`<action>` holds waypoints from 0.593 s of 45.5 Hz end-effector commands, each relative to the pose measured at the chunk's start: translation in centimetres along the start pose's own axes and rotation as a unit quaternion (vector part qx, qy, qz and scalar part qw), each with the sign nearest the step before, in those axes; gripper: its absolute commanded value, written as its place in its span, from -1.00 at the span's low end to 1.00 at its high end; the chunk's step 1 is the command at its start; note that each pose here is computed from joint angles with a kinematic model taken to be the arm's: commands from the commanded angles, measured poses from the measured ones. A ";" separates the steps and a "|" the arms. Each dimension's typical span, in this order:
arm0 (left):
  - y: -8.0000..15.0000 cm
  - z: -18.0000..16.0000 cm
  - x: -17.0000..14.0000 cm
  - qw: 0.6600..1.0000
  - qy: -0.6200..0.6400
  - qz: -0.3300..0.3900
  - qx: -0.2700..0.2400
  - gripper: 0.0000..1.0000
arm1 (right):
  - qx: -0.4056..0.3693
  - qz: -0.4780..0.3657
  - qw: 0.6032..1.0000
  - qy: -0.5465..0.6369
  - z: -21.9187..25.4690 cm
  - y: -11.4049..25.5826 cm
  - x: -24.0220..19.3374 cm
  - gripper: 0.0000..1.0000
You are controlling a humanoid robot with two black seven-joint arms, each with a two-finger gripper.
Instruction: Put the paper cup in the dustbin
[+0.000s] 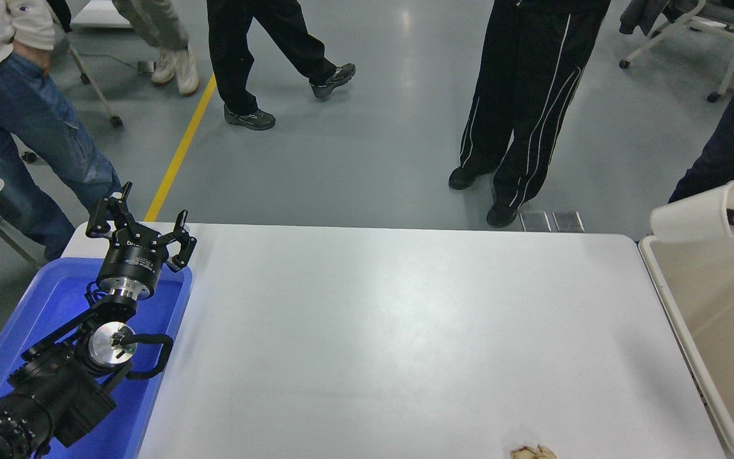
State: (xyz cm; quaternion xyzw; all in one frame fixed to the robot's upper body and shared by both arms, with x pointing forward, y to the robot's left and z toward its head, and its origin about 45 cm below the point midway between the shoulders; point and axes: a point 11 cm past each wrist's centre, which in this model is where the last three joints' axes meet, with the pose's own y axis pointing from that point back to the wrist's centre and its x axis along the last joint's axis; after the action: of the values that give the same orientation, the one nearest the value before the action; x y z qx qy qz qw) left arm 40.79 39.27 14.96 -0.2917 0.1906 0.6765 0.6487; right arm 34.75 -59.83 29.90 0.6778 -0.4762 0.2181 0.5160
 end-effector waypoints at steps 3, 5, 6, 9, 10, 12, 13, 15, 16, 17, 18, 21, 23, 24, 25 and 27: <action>0.0 0.0 0.0 1.000 0.000 0.000 -0.001 1.00 | -0.094 0.077 0.992 -0.016 6.4 3.2 1.8 -1.00; 0.0 0.0 0.0 1.000 0.000 0.000 0.000 1.00 | -0.102 0.083 0.991 -0.016 6.9 3.4 1.8 -1.00; 0.0 0.0 0.0 1.000 0.001 0.000 -0.001 1.00 | -0.106 0.084 0.991 -0.015 7.1 3.4 1.7 -1.00; 0.0 0.0 0.0 1.000 0.000 0.000 -0.001 1.00 | -0.118 0.090 0.989 -0.018 7.7 3.5 1.4 -1.00; 0.0 0.0 0.0 1.000 0.000 0.000 -0.001 1.00 | -0.124 0.091 0.988 -0.020 7.9 3.5 1.2 -1.00; 0.0 0.0 0.0 1.000 0.000 0.000 -0.001 1.00 | -0.138 0.096 0.985 -0.024 8.3 3.4 1.0 -1.00; 0.0 0.0 0.0 1.000 0.000 0.000 -0.001 1.00 | -0.147 0.099 0.984 -0.029 8.6 3.4 0.9 -1.00; 0.0 0.0 0.0 1.000 0.000 0.000 -0.001 1.00 | -0.163 0.107 0.980 -0.040 9.0 3.2 0.6 -1.00; 0.0 0.0 0.0 1.000 0.000 0.000 -0.001 1.00 | -0.171 0.109 0.978 -0.047 9.2 3.1 0.3 -1.00; 0.0 0.0 0.0 1.000 0.000 0.000 -0.001 1.00 | -0.180 0.112 0.976 -0.052 9.5 3.0 0.0 -1.00; 0.0 0.0 0.0 1.000 0.000 0.000 -0.001 1.00 | -0.187 0.114 0.974 -0.058 9.7 2.9 -0.3 -1.00; 0.0 0.0 0.0 1.000 0.000 0.000 -0.001 1.00 | -0.205 0.118 0.969 -0.074 10.1 2.4 -1.3 -1.00; 0.0 0.0 0.0 1.000 0.000 0.000 -0.001 1.00 | -0.217 0.118 0.965 -0.088 10.0 1.5 -2.1 -1.00; 0.0 0.0 0.0 1.000 0.000 0.000 -0.001 1.00 | -0.220 0.117 0.964 -0.094 9.9 1.2 -2.5 -1.00; 0.0 0.0 0.0 1.000 0.000 0.000 -0.001 1.00 | -0.227 0.117 0.962 -0.098 10.0 0.9 -2.8 -1.00; 0.0 0.0 0.0 1.000 0.000 0.000 0.000 1.00 | -0.238 0.116 0.959 -0.104 9.9 0.3 -3.6 -1.00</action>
State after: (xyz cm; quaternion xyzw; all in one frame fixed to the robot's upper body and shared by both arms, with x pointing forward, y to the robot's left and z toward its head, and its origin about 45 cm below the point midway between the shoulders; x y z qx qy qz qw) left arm 40.80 39.29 14.98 -0.2924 0.1904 0.6767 0.6484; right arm 31.08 -67.58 27.20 0.5364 -0.6035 0.1450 0.5719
